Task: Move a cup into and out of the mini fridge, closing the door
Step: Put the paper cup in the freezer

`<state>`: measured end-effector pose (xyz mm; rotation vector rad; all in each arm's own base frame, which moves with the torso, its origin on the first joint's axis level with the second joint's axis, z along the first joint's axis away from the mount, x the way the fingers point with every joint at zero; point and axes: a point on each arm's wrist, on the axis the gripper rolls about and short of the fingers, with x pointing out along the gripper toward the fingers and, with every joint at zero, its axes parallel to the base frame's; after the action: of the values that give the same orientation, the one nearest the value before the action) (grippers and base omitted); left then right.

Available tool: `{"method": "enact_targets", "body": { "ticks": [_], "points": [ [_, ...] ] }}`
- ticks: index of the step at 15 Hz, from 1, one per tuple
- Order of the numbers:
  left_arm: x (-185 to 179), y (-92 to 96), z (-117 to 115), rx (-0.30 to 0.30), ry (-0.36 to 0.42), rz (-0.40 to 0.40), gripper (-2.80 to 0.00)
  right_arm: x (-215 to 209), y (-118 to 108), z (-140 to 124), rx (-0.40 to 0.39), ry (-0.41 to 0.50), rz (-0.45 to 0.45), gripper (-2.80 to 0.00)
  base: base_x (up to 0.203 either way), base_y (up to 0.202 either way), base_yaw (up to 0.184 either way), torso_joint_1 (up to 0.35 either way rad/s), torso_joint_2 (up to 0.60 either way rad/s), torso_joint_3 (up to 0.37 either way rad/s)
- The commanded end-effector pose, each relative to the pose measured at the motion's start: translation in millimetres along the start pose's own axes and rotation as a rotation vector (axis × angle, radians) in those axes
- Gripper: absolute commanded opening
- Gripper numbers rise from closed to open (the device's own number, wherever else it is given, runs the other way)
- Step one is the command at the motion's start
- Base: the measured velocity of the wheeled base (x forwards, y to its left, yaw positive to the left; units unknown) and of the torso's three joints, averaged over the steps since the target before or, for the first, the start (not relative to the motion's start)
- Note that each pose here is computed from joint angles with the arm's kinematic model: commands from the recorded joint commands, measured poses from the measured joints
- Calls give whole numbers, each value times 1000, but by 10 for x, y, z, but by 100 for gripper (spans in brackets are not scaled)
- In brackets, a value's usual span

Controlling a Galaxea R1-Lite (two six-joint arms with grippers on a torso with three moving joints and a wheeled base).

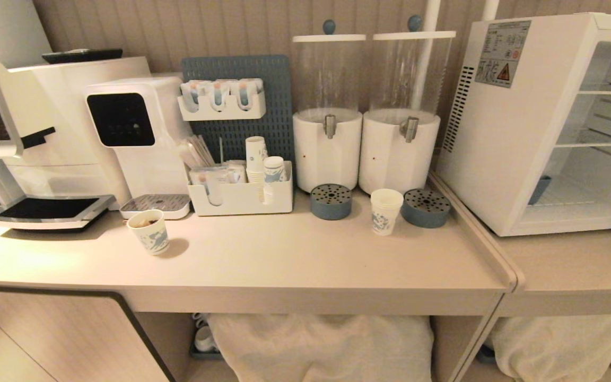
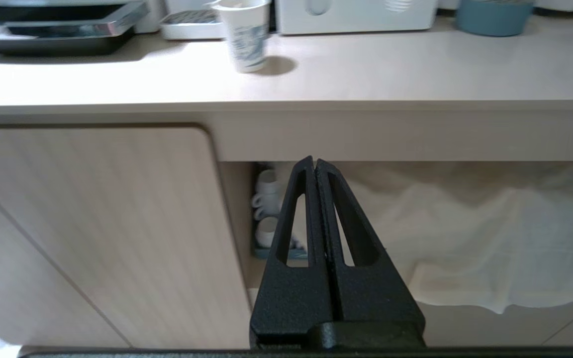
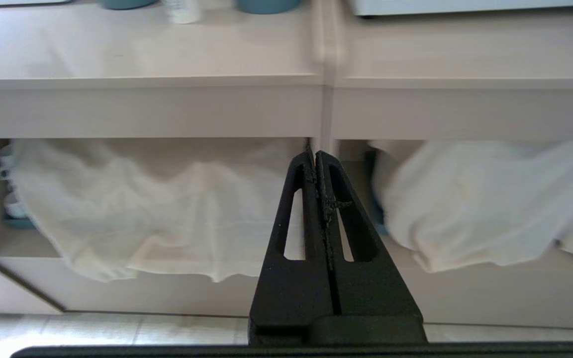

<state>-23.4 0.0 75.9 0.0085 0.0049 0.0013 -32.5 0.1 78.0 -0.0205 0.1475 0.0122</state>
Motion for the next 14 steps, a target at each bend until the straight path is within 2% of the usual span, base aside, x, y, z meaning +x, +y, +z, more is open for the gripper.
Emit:
{"method": "enact_targets", "body": {
  "ticks": [1, 4, 7, 8, 10, 11, 12, 14],
  "points": [
    [0, 0, 0, -1, 0, 0, -280, 1, 0, -1, 0, 3, 0, -280, 0, 147, 17, 4, 0, -1],
    [1, 0, 5, -7, -8, 0, -280, 0, 0, -2, 0, 1, 1, -280, 0, 122, -3, 4, 0, 3],
    [1, 0, 5, -10, -8, 0, -280, 2, 0, -4, -1, -3, 1, -280, 0, 0, 0, 0, 0, 0],
    [1, 0, 7, -10, -9, 0, -280, -22, -2, 72, 8, -49, -1, -280, 0, 0, 0, 0, 0, 0],
    [1, 0, 7, -12, -9, 0, -280, -186, -6, 417, 17, -213, 5, -280, 0, 0, 0, 0, 0, 0],
    [1, 0, 7, -13, -9, 0, -280, -309, -10, 678, 15, -287, 9, -280, 0, 0, 0, 0, 0, 0],
    [1, 0, 7, -13, -9, 0, -280, -341, -14, 913, 15, -305, 11, -280, 0, 0, 0, 0, 0, 0],
    [1, 0, 7, -13, -9, 0, -280, -158, -25, 1396, 26, -254, 14, -280, 0, 0, 0, 0, 0, 0]
  ]
}}
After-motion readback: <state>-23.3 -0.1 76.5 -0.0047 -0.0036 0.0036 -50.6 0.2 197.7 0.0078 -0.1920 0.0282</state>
